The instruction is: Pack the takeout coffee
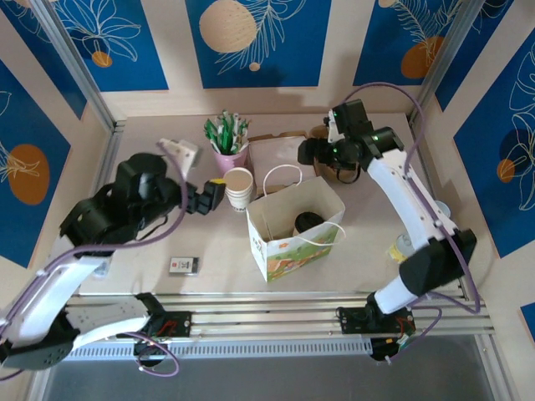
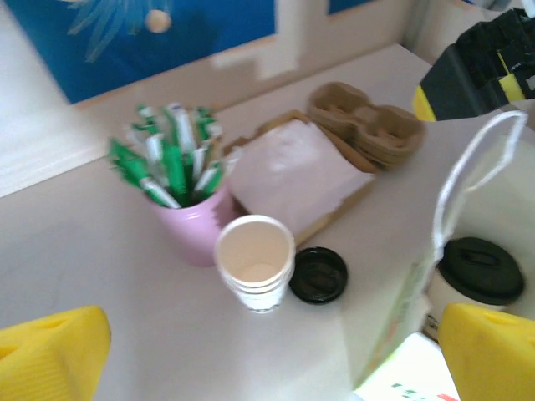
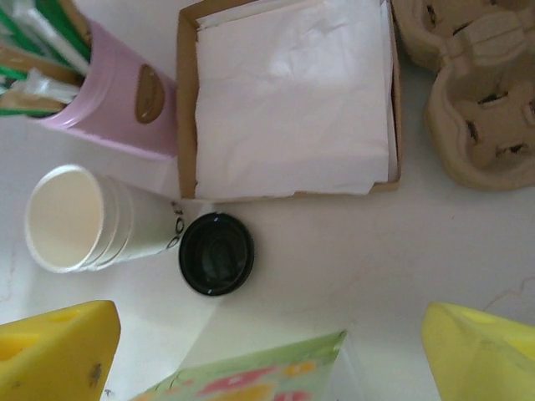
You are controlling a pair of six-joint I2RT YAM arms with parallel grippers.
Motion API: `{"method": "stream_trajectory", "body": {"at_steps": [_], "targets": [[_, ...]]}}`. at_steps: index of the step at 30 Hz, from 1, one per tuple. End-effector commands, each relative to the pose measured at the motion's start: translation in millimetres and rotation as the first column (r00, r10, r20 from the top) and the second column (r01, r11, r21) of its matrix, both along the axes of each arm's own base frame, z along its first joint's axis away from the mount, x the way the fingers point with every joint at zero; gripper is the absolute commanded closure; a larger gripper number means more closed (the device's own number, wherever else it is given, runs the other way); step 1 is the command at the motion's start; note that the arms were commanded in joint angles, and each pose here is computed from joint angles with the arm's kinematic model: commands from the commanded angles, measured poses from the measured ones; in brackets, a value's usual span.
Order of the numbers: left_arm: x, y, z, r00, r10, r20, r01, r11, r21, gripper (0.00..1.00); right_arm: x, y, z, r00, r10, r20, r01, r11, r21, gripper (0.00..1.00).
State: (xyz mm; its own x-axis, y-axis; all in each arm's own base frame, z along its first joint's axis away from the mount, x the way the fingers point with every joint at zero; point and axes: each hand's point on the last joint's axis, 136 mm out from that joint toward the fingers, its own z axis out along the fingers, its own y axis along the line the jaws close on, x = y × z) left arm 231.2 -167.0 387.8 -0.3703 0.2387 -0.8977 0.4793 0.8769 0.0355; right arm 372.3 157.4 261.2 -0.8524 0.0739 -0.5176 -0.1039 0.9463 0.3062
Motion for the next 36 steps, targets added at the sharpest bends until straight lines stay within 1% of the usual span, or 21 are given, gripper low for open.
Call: {"method": "stream_trajectory", "body": {"at_steps": [1,4,7,11,12,13,16,20,27,30,36], "targets": [[13,25,-14,0.991,0.118,0.069,-0.119,0.993,0.013,0.0,26,5,-5,1.0,0.009,0.001,-0.009,0.999,-0.048,0.07],[11,55,-27,0.967,0.225,0.116,-0.228,0.974,0.01,0.0,48,11,-19,1.0,0.015,-0.026,-0.017,0.997,-0.073,0.07],[5,87,-33,0.924,0.341,0.175,-0.342,0.939,-0.026,0.0,66,20,-31,0.998,0.033,-0.057,-0.038,0.996,-0.086,0.07],[-6,115,-51,0.876,0.445,0.186,-0.441,0.895,-0.066,0.0,89,30,-46,0.993,0.066,-0.095,-0.078,0.988,-0.131,0.08],[-8,119,-56,0.871,0.455,0.187,-0.45,0.89,-0.074,0.0,95,33,-53,0.991,0.074,-0.109,-0.089,0.986,-0.138,0.08],[-10,120,-60,0.871,0.453,0.19,-0.449,0.891,-0.069,0.0,100,36,-59,0.989,0.083,-0.121,-0.1,0.985,-0.141,0.08],[-14,132,-68,0.85,0.489,0.196,-0.491,0.87,-0.044,0.0,115,39,-73,0.985,0.099,-0.139,-0.122,0.979,-0.166,0.08],[-13,128,-78,0.861,0.476,0.182,-0.477,0.878,-0.037,0.0,130,49,-91,0.979,0.129,-0.156,-0.154,0.975,-0.158,0.08],[-11,123,-83,0.873,0.458,0.166,-0.459,0.888,-0.033,0.0,139,88,-121,0.955,0.255,-0.149,-0.272,0.956,-0.111,0.08],[-11,124,-83,0.871,0.462,0.166,-0.463,0.886,-0.035,0.0,142,95,-135,0.945,0.291,-0.148,-0.309,0.943,-0.12,0.06],[-12,125,-84,0.871,0.46,0.169,-0.46,0.887,-0.043,0.0,151,95,-165,0.941,0.295,-0.166,-0.319,0.937,-0.142,0.05]]}}
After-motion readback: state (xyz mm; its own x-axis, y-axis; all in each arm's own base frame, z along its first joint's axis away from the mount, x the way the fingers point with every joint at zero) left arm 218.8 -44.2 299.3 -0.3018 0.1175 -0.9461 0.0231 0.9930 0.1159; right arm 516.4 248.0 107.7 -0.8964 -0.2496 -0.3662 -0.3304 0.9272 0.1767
